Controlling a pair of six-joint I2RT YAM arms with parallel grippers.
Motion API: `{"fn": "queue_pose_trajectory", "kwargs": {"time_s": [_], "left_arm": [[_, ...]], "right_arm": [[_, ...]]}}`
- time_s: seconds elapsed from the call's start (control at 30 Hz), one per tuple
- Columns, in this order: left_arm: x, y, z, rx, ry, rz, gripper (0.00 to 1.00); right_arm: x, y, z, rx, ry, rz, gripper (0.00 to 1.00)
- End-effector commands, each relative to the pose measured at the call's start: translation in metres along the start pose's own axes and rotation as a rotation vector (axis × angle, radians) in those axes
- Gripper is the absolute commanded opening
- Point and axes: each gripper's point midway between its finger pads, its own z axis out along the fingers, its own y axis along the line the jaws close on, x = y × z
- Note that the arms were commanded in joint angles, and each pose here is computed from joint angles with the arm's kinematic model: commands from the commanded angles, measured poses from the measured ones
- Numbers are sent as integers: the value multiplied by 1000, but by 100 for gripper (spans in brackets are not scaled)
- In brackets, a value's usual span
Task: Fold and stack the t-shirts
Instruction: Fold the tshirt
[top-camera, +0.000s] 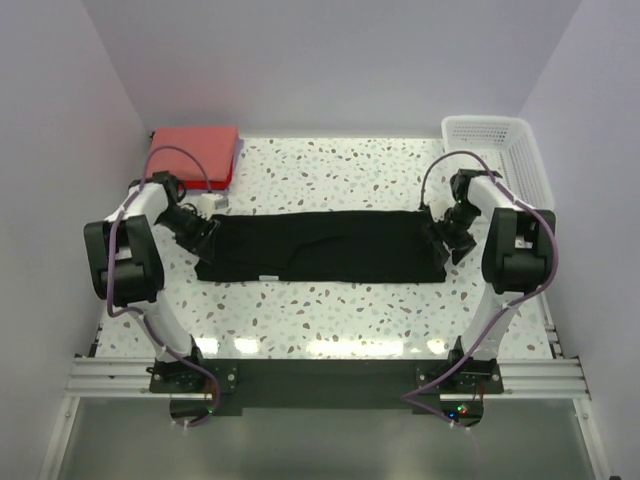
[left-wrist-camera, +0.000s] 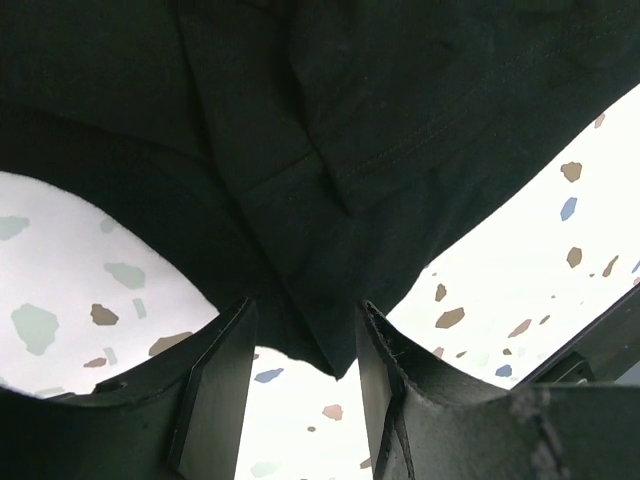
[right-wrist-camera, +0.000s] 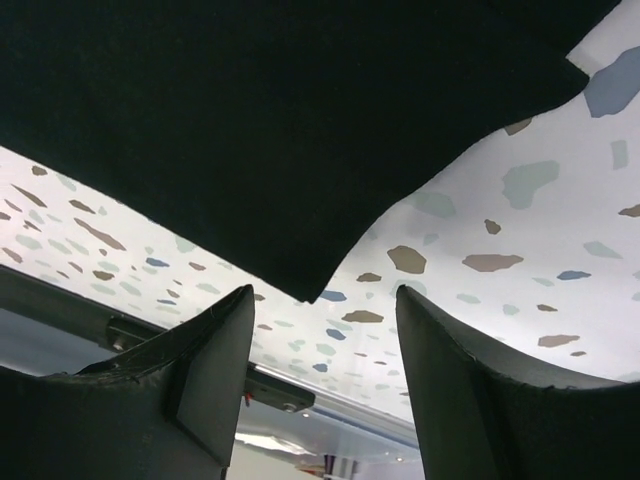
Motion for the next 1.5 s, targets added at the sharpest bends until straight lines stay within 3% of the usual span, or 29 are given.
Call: {"fn": "queue_pose_trajectory", "kwargs": {"time_s": [0.0, 0.23, 0.6, 0.97, 1.13, 1.47], "left_arm": [[-7, -2, -1, 37, -28, -10, 49], [-5, -1, 3, 41, -18, -15, 49], [1, -11, 8, 89, -16, -25, 45], [-5, -18, 6, 127, -37, -23, 16], [-5, -18, 2, 120, -40, -18, 1], [-4, -25, -24, 104, -68, 34, 0]], "right_arm": [[-2, 6, 3, -60, -4, 59, 62], [-2, 10, 9, -106, 10, 107, 58], [-1, 19, 9, -163, 26, 137, 38], [0, 19, 5, -157, 27, 131, 7], [1, 19, 3, -161, 22, 125, 0], [4, 16, -17, -113, -24, 63, 0]]}}
